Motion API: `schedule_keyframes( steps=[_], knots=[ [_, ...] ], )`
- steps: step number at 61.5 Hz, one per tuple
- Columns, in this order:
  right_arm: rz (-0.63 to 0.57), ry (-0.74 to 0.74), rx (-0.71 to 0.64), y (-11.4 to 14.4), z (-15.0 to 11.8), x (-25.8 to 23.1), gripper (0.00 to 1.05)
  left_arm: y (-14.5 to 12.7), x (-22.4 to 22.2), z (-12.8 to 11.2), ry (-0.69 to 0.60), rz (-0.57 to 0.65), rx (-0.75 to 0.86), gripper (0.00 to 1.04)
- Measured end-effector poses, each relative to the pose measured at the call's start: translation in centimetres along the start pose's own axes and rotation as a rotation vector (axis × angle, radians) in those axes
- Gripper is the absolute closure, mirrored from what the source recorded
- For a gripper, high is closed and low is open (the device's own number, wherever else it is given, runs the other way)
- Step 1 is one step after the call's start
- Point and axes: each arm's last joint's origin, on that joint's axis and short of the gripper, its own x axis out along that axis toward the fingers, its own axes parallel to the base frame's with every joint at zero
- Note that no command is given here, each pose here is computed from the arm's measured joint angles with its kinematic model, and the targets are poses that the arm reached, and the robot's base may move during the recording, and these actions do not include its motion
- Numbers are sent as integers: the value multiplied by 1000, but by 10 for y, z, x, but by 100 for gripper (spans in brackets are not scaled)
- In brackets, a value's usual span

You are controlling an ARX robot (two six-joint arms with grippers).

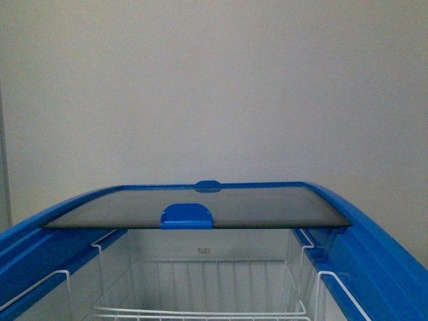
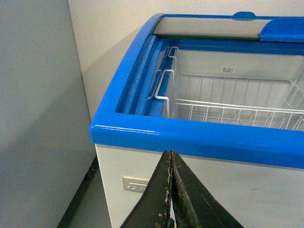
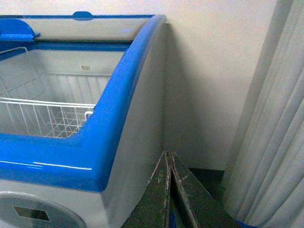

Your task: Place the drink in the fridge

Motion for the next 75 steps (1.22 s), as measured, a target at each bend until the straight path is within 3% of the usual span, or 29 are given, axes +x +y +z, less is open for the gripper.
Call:
schedule_keyframes(
  steps=[28, 39, 46, 57, 75],
  knots=[
    [0, -15, -2, 0, -9, -1, 100, 0, 0, 0, 0, 0, -1, 102],
    [0, -16, -1, 0, -9, -1, 60, 0, 0, 0, 0, 0, -1, 62],
    [0, -16, -1, 0, -9, -1, 44, 0, 0, 0, 0, 0, -1, 46],
    [0, -16, 0, 0, -9, -1, 7, 0, 0, 0, 0, 0, 0, 7],
    [0, -16, 0, 0, -9, -1, 8, 0, 0, 0, 0, 0, -1, 8]
  ],
)
